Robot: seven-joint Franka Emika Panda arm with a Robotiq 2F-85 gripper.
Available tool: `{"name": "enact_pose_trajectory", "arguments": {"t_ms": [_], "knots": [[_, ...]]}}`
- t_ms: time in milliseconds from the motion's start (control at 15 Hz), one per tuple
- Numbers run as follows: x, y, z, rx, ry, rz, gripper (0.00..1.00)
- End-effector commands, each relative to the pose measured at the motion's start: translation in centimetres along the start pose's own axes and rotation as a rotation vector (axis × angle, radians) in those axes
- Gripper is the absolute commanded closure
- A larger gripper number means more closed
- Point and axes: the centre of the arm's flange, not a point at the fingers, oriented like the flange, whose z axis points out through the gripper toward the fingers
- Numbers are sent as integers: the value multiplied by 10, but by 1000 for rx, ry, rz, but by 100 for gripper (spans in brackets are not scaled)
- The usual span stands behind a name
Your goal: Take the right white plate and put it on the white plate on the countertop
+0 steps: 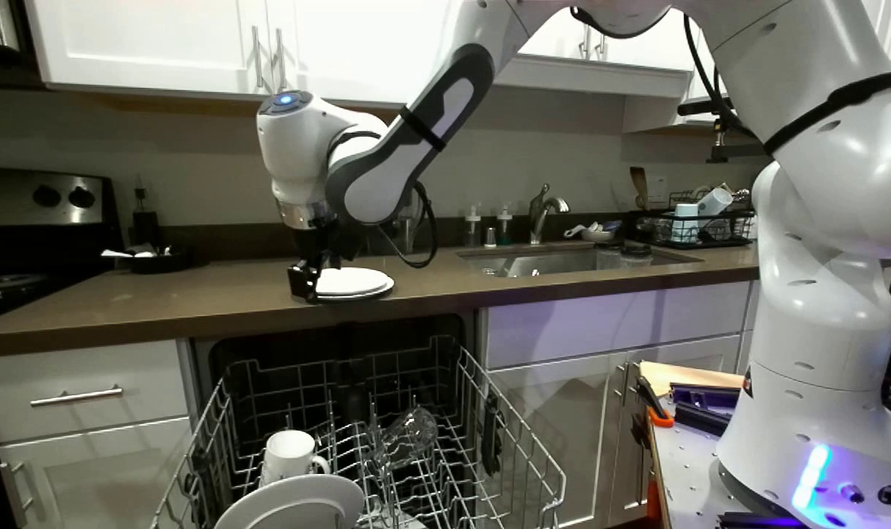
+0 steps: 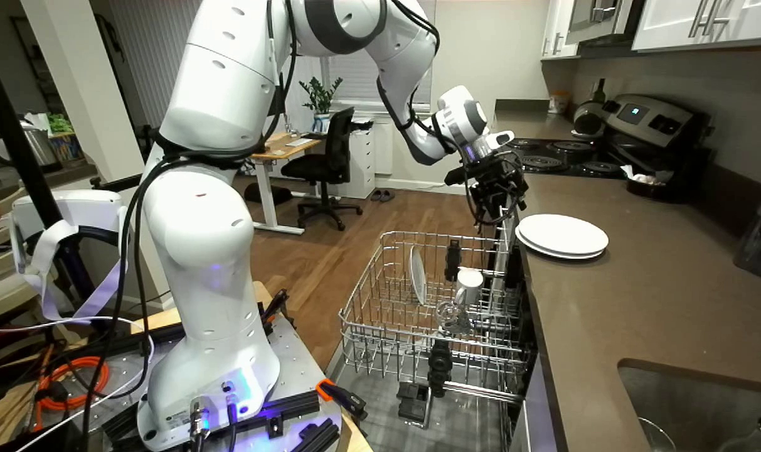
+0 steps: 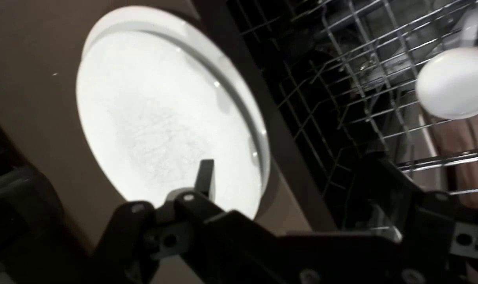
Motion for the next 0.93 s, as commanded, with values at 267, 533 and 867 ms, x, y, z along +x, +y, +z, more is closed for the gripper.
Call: {"name": "enact_pose_trajectory", "arguments": {"t_ms": [267, 533, 867], "knots": [[-134, -37, -63, 324, -139, -212, 0], [-202, -53, -90, 499, -220, -307, 0], [-215, -67, -83, 546, -214, -326, 0]]}}
